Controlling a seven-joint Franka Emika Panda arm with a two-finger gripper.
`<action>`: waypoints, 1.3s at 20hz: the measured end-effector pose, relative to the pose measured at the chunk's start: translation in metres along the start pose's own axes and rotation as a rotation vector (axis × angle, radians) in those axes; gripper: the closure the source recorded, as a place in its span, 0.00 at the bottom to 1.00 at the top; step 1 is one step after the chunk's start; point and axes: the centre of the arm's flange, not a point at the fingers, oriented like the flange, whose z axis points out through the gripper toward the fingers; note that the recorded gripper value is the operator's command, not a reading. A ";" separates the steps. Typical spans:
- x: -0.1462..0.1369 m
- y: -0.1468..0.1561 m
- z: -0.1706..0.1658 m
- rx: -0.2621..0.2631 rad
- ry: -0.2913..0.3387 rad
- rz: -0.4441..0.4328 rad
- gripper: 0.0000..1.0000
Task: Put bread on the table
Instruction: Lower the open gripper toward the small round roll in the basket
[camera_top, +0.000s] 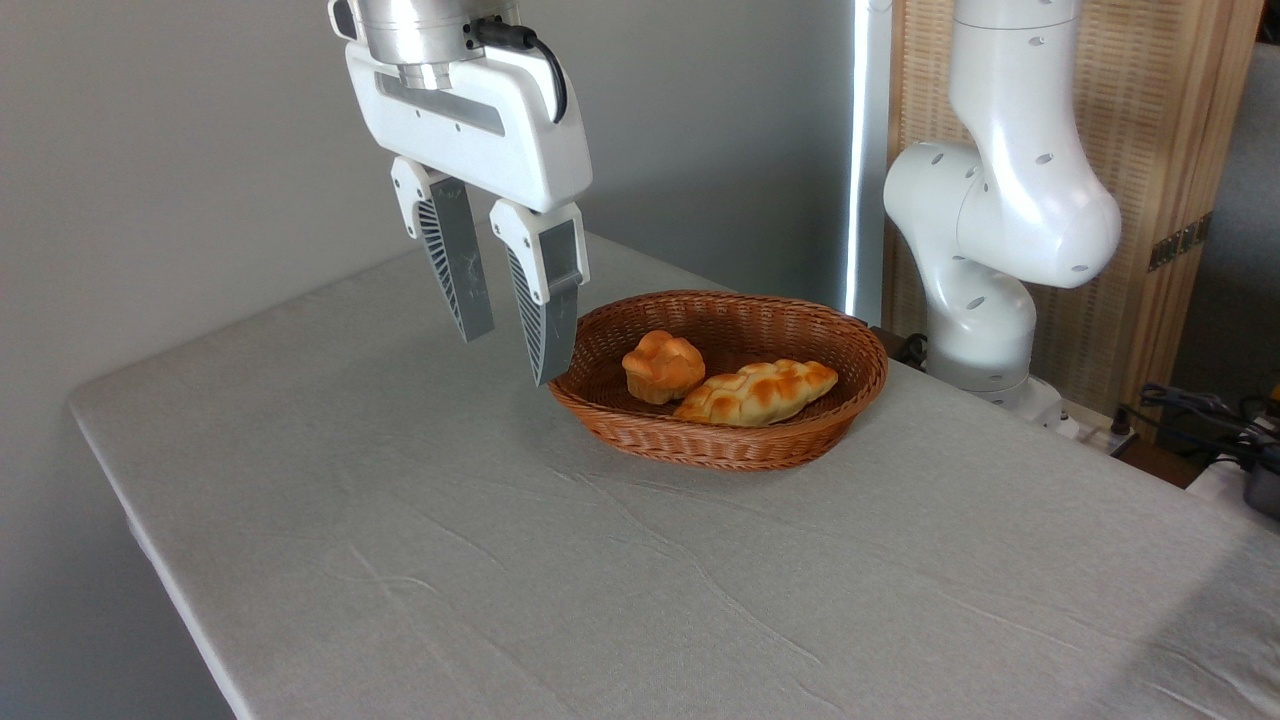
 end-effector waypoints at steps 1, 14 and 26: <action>0.000 0.000 0.000 0.000 0.000 0.000 0.00; -0.002 0.002 0.003 -0.006 -0.006 0.000 0.00; -0.030 0.112 0.055 -0.088 -0.080 0.154 0.00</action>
